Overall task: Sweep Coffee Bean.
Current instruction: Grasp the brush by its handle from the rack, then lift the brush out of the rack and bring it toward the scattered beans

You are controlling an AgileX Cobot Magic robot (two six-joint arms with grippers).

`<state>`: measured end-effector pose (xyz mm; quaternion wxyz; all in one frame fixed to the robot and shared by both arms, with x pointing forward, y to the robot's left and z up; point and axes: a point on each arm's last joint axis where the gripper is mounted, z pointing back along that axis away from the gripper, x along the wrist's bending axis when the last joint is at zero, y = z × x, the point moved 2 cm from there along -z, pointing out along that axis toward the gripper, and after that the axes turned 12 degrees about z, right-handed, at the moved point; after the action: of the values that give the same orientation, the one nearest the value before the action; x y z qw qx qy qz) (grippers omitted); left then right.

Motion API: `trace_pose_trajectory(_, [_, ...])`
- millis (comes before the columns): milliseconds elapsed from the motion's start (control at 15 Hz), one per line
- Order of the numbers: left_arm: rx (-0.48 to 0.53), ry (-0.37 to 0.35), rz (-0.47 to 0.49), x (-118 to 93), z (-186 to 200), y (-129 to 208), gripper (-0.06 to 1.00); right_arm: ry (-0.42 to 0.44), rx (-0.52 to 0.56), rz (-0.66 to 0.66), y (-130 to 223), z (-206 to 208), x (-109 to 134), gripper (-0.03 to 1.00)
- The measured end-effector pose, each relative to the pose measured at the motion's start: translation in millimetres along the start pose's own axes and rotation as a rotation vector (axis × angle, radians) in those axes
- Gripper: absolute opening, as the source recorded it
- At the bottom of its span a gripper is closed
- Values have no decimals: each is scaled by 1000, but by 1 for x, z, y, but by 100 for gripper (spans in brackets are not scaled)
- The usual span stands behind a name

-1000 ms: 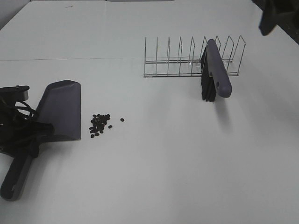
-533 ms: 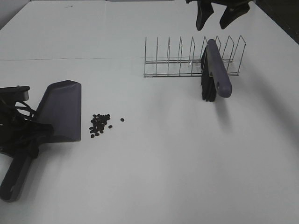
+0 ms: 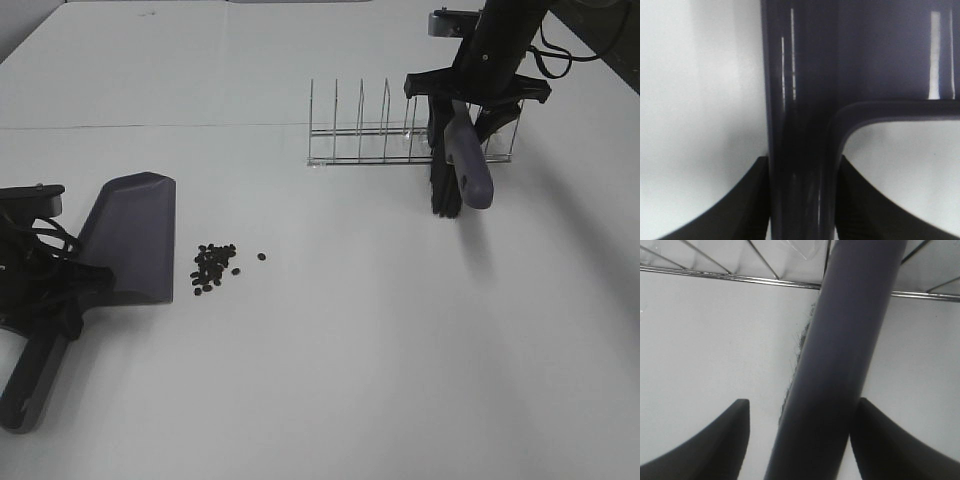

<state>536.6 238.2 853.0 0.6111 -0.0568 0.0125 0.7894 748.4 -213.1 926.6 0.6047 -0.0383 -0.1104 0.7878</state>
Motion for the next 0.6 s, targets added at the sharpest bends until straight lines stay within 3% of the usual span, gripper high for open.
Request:
trace_pose_trajectory(67, [0, 0, -2, 0, 0, 0, 32, 5, -2, 2, 0, 0, -1, 54])
trace_pose_trajectory(200, [0, 0, -3, 0, 0, 0, 32, 36, -4, -11, -1, 1, -4, 39])
trace_pose_trajectory(600, [1, -1, -28, 0, 0, 0, 32, 76, 0, -17, 0, 3, -8, 37])
